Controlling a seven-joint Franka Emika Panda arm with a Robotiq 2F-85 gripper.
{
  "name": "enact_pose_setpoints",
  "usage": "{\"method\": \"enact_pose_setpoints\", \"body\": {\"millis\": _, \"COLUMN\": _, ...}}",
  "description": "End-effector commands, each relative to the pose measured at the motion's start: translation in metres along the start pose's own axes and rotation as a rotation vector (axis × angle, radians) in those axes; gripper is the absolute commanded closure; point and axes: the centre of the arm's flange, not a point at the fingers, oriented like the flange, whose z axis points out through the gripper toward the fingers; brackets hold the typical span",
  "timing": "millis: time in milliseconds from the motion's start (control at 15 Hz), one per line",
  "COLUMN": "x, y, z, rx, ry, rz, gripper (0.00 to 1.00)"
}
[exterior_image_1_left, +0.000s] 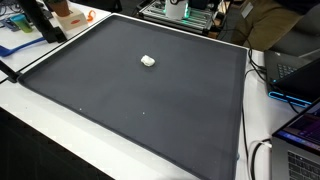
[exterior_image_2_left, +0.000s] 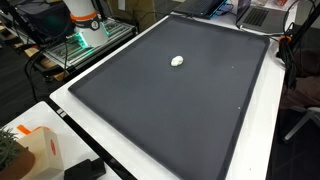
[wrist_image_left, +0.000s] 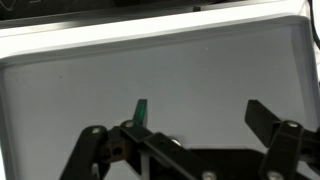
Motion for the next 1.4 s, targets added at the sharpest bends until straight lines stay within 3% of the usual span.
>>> {"method": "enact_pose_setpoints", "body": {"millis": 0, "x": -0.002, "y": 0.002, "z": 0.004, "rx": -0.006, "ry": -0.002, "rz": -0.006, "gripper": 0.0}}
{"method": "enact_pose_setpoints", "body": {"millis": 133, "x": -0.011, "y": 0.007, "z": 0.015, "rx": -0.012, "ry": -0.059, "rz": -0.031, "gripper": 0.0}}
{"method": "enact_pose_setpoints", "body": {"millis": 200, "x": -0.001, "y": 0.001, "z": 0.005, "rx": -0.006, "ry": -0.02, "rz": -0.008, "gripper": 0.0}}
{"method": "enact_pose_setpoints", "body": {"millis": 533, "x": -0.003, "y": 0.002, "z": 0.012, "rx": -0.012, "ry": -0.047, "rz": -0.021, "gripper": 0.0}}
{"method": "enact_pose_setpoints", "body": {"millis": 867, "x": 0.0, "y": 0.01, "z": 0.005, "rx": 0.117, "ry": 0.14, "rz": 0.051, "gripper": 0.0}}
{"method": "enact_pose_setpoints", "body": {"millis": 1333, "x": 0.01, "y": 0.035, "z": -0.009, "rx": 0.177, "ry": 0.219, "rz": 0.082, "gripper": 0.0}}
